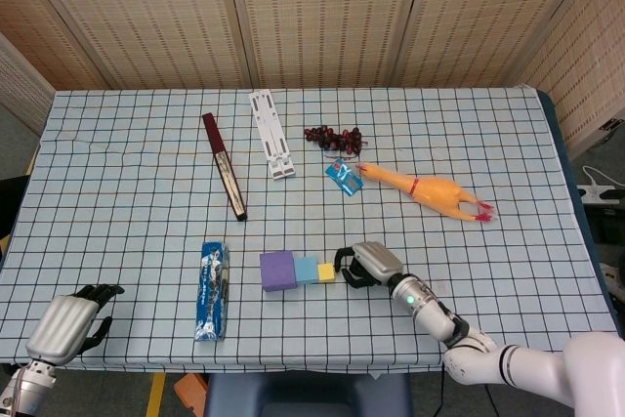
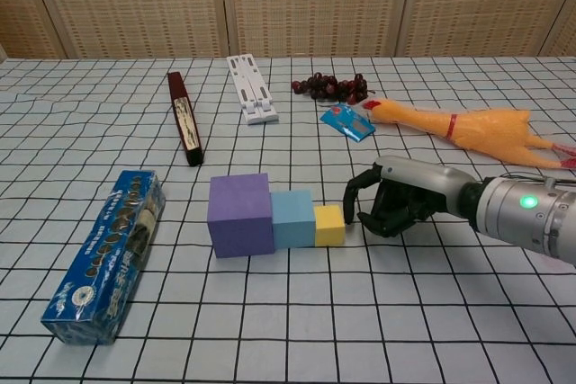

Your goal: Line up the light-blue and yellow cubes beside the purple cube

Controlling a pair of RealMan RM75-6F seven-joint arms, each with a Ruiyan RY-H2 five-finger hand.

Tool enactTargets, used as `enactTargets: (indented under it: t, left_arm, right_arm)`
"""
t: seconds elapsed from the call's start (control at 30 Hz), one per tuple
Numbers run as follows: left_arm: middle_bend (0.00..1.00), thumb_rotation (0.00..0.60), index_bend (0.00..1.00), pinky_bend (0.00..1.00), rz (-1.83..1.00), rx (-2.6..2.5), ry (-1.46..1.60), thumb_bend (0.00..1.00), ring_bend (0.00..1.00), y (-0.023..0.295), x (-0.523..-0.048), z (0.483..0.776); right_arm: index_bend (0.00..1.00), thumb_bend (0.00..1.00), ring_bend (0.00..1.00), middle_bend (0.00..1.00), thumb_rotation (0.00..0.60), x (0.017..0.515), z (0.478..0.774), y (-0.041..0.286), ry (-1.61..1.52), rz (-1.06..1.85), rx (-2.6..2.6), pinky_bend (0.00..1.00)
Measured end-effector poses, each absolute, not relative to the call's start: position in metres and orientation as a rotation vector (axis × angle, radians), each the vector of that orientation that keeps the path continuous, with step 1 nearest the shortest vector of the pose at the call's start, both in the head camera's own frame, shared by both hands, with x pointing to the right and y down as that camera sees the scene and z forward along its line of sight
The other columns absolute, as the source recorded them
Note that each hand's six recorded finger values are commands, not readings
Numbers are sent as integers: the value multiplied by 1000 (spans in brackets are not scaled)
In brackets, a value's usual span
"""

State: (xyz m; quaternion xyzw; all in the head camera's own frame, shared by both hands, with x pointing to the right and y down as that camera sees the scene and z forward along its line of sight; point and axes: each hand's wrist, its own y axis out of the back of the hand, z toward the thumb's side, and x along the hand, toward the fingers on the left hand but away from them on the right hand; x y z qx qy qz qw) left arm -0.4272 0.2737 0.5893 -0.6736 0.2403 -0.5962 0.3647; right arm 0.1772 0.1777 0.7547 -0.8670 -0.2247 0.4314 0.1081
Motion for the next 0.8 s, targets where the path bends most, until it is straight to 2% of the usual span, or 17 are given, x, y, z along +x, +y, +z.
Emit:
enactTargets:
  t: [0.13,0.3,0.4,0.57,0.67,0.8]
  left_arm:
    - [343,600,299,656,-1536,-1731,616,469,361,274,-428,590]
    - [344,600,299,656,-1534,-1728,622,469,362,273,-428,589]
    - [343,600,300,656,-1531,-1725,626,469,362,273,-428,588]
    - [343,600,299,656,-1523,-1722,622,469,362,273,-426,588]
    - [344,600,299,656,-1528,-1722,618,469,362,274,-426,588]
    - [343,600,299,656,-1529,-1715,624,469,362,273,-427,587]
  right_arm:
    - [523,474,908,993,600,188,749,174,-638,1271,-2483,1000]
    - [580,318,785,979,600,212,735,165,-618,1252,-2278,1000]
    - [592,253,660,874,600,237,721,159,-628,1248,-2069,981]
    - [558,213,504,705,600,302,690,161,-679,1319,-1664,829]
    - [546,213,459,648,600,346,674,174,-724,1391,-1493,785]
    - [538,214,443,624,600,385,658,183,-771,1428,-1364,768]
